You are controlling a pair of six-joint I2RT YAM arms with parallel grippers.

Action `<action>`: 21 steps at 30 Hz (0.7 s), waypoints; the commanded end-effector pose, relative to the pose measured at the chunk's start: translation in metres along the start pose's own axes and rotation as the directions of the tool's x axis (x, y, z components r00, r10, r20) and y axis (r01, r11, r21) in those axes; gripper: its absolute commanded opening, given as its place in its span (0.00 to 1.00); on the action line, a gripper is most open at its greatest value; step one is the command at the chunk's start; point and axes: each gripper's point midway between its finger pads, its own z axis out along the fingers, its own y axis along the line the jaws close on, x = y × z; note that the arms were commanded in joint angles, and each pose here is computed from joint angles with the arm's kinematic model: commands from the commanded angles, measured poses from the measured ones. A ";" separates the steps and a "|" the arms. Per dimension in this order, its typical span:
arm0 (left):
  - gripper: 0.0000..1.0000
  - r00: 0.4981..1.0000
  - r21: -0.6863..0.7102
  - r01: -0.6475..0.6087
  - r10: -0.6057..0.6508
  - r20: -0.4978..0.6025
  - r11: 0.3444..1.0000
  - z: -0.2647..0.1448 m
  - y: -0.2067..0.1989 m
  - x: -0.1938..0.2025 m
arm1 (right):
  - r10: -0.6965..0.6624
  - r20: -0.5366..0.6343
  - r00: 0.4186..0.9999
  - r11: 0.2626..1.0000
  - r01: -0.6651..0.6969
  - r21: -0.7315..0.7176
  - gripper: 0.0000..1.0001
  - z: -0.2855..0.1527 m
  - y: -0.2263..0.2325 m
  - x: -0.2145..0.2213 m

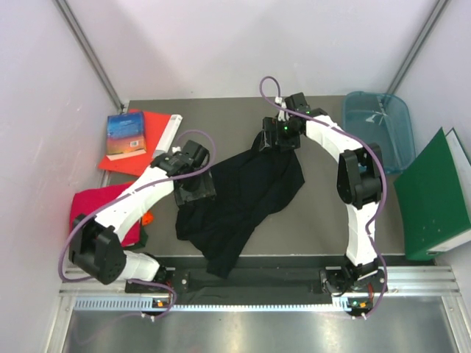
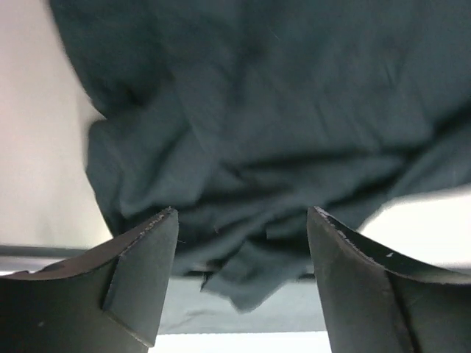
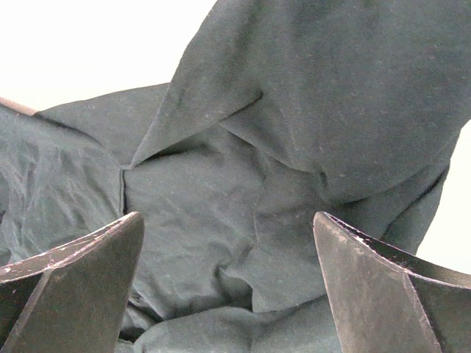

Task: Fold and stack the t-shirts
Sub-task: Flatten out the tshirt

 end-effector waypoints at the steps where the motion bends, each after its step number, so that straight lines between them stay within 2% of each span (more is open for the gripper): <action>1: 0.73 0.987 0.090 0.150 -0.155 0.053 0.985 0.013 0.005 -0.033 | -0.027 0.080 0.996 1.000 0.028 -0.006 0.98 -0.022 0.005 -0.027; 10: 0.66 0.957 0.206 0.261 -0.226 -0.180 0.943 0.049 -0.013 0.001 | -0.026 0.077 0.997 1.000 0.026 0.000 0.98 -0.026 -0.004 -0.025; 15: 0.62 0.948 0.150 0.290 -0.263 -0.179 0.945 0.056 -0.005 0.004 | -0.019 0.075 0.997 1.000 0.020 -0.004 0.98 -0.027 -0.007 -0.024; 21: 0.64 0.948 0.068 0.290 -0.277 -0.155 0.955 0.066 0.011 0.007 | -0.011 0.064 0.998 1.000 0.011 -0.005 0.98 -0.025 -0.012 -0.018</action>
